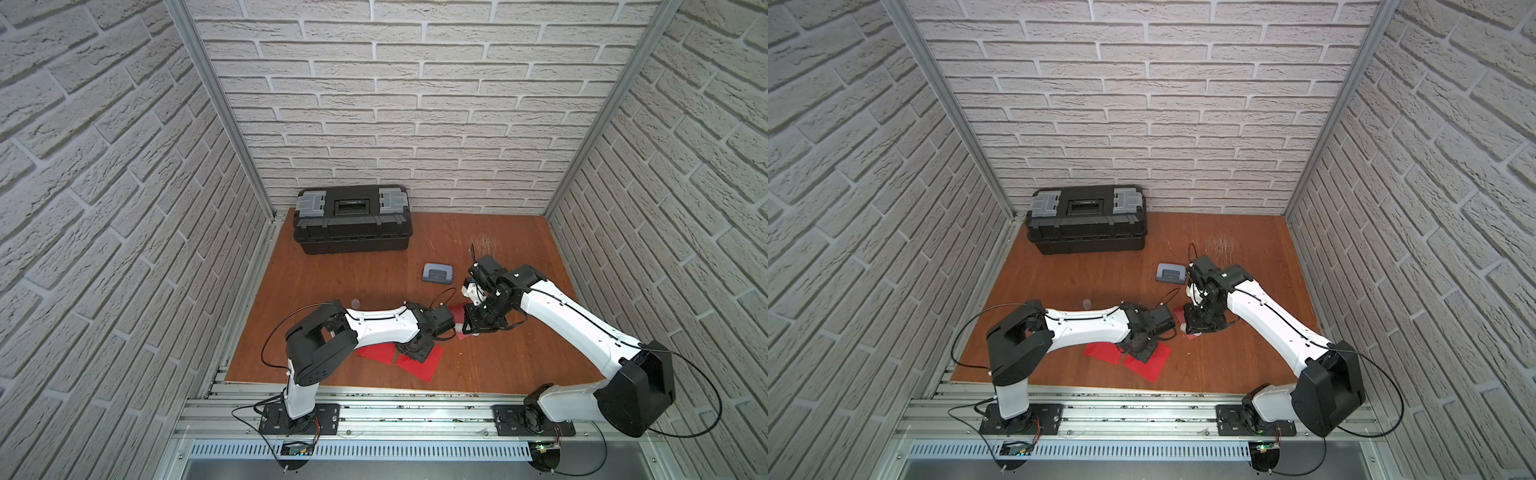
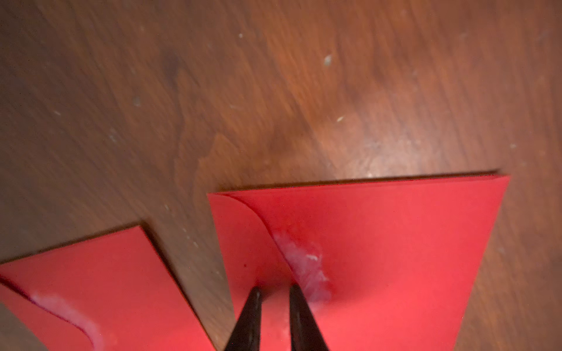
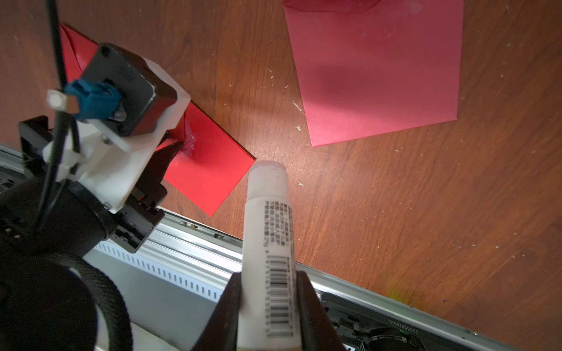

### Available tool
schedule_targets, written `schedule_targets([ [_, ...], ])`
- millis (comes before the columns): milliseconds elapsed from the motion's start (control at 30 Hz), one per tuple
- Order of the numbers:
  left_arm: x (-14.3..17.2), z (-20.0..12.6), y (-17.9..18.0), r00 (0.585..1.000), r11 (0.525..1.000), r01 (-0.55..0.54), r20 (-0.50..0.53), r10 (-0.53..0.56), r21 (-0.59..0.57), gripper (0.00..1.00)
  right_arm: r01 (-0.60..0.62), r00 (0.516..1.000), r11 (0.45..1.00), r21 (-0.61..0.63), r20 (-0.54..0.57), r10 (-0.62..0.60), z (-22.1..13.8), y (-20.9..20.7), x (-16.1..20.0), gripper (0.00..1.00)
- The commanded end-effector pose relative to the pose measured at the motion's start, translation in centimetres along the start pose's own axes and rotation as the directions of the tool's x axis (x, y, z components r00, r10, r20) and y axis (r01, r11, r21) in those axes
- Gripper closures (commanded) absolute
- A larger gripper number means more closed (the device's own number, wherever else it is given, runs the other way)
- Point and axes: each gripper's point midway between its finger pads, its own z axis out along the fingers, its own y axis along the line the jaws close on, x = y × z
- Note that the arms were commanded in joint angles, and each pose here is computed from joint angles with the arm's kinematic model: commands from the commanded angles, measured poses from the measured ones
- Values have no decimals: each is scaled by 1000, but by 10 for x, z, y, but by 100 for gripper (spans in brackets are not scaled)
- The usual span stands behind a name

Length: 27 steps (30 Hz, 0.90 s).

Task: Seal the envelope with a glue stick
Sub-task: Seal the envelope at the center of the board.

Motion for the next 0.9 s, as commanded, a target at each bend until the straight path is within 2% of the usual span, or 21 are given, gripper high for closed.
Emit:
schedule_targets([
  [0, 49, 41, 11, 981, 995, -54, -191, 36, -88, 81, 27, 999, 1000, -3, 22, -27, -9, 3, -2, 97],
  [133, 46, 34, 16, 983, 990, -68, -176, 46, -122, 82, 30, 999, 1000, -5, 22, -30, -10, 4, -3, 97],
  [333, 12, 7, 2, 999, 1000, 12, -35, -11, 28, 80, 29, 999, 1000, -5, 28, -29, -13, 5, -5, 97],
  [467, -6, -11, 2, 998, 996, 51, 34, -54, 71, 80, 33, 999, 999, -4, 26, -33, -13, 6, -5, 97],
  [867, -13, -12, 11, 997, 995, 67, 39, -70, 73, 79, 35, 999, 999, -2, 22, -35, -12, 6, -5, 97],
])
